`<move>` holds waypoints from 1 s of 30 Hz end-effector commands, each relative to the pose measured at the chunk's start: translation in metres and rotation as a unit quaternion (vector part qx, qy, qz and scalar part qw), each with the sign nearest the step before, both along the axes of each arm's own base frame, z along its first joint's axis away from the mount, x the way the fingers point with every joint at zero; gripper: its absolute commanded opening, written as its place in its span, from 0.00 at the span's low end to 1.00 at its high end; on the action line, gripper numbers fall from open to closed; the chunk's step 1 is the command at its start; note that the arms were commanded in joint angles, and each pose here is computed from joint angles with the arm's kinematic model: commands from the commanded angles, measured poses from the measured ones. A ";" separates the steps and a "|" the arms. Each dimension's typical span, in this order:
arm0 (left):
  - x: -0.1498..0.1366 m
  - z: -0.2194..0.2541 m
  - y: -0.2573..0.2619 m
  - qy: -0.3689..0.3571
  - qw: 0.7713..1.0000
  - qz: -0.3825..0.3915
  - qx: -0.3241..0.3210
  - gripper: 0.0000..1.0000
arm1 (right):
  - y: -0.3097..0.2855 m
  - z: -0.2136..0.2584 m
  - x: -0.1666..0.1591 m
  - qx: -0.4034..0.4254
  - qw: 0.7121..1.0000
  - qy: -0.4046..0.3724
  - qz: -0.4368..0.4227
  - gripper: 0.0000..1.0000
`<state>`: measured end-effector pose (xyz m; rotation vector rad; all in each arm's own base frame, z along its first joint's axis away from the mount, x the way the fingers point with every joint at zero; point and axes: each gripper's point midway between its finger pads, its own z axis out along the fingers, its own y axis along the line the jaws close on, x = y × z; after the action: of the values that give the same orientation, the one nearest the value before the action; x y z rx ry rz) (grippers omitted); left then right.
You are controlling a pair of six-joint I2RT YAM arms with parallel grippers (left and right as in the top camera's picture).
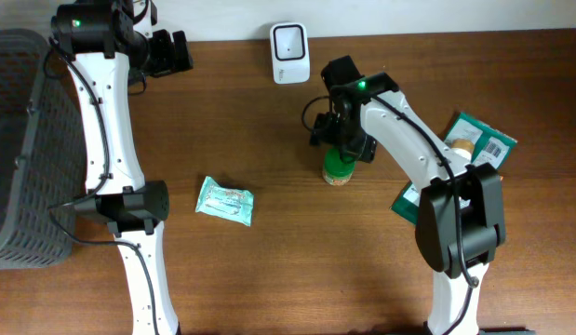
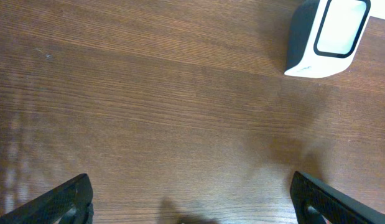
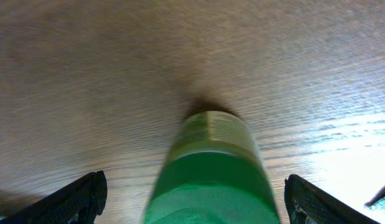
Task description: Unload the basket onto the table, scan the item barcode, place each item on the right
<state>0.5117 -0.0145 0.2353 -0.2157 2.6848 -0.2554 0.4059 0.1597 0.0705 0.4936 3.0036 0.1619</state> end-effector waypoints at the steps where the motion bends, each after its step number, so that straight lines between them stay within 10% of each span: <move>1: 0.000 0.008 0.003 -0.011 1.000 -0.001 0.005 0.99 | -0.008 -0.004 -0.006 -0.021 1.000 0.005 -0.014 0.88; 18: -0.001 0.008 0.003 -0.011 1.000 -0.001 0.006 0.99 | 0.000 -0.004 -0.025 0.022 0.987 0.036 0.155 0.73; 30: -0.001 0.008 0.003 -0.011 1.000 -0.001 0.006 0.99 | -0.019 -0.005 -0.013 -0.038 0.900 -0.007 0.435 0.68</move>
<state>0.5117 -0.0145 0.2353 -0.2157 2.6848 -0.2554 0.3880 0.1537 0.0637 -0.6909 3.0122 0.1530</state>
